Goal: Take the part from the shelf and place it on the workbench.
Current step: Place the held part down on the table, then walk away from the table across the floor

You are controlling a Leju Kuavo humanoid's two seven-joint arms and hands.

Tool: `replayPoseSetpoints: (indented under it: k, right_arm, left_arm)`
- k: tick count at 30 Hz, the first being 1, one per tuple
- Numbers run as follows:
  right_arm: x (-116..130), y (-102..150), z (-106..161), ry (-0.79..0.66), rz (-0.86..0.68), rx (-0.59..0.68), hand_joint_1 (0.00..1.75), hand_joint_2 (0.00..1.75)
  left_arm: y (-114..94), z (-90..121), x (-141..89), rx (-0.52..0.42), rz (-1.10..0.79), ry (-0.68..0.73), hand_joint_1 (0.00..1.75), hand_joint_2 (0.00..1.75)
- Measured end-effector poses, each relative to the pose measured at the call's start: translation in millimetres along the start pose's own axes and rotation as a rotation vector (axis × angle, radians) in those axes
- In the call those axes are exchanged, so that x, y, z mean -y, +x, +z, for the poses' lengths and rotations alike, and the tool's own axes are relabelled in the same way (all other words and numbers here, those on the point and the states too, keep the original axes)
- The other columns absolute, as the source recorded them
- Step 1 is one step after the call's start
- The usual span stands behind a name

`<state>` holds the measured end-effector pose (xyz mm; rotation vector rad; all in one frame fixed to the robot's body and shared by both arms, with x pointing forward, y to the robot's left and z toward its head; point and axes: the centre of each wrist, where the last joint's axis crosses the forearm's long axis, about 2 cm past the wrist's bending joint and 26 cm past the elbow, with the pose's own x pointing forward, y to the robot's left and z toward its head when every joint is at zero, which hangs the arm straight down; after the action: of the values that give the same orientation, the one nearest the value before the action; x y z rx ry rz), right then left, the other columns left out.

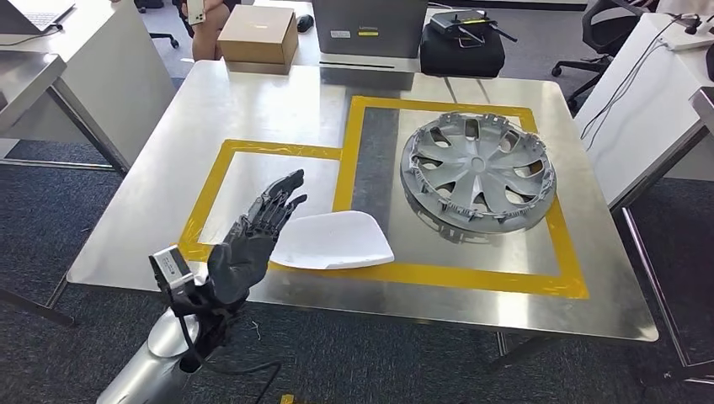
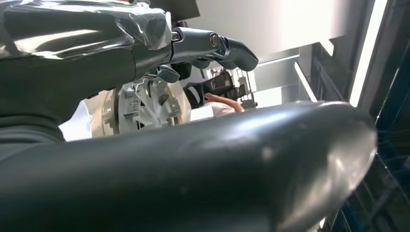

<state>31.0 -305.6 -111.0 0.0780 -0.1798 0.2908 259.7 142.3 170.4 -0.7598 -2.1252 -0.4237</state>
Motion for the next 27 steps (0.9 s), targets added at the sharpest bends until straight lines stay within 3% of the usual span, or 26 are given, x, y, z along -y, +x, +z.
replayPoseSetpoints:
  k: [8,13,27]
  right_arm:
    - [3,6,0,-0.001,0.026,0.009,0.00,0.00]
    - [2,8,-1,0.005,0.028,0.010,0.00,0.00]
    - [-3,-2,0,0.014,-0.028,0.022,0.00,0.00]
  left_arm:
    - [6,34,-11,0.027,0.058,0.009,0.00,0.00]
    - [3,63,-13,-0.034,0.054,0.042,0.00,0.00]
    - [-13,108,-13,-0.224,0.031,0.086,0.00,0.00]
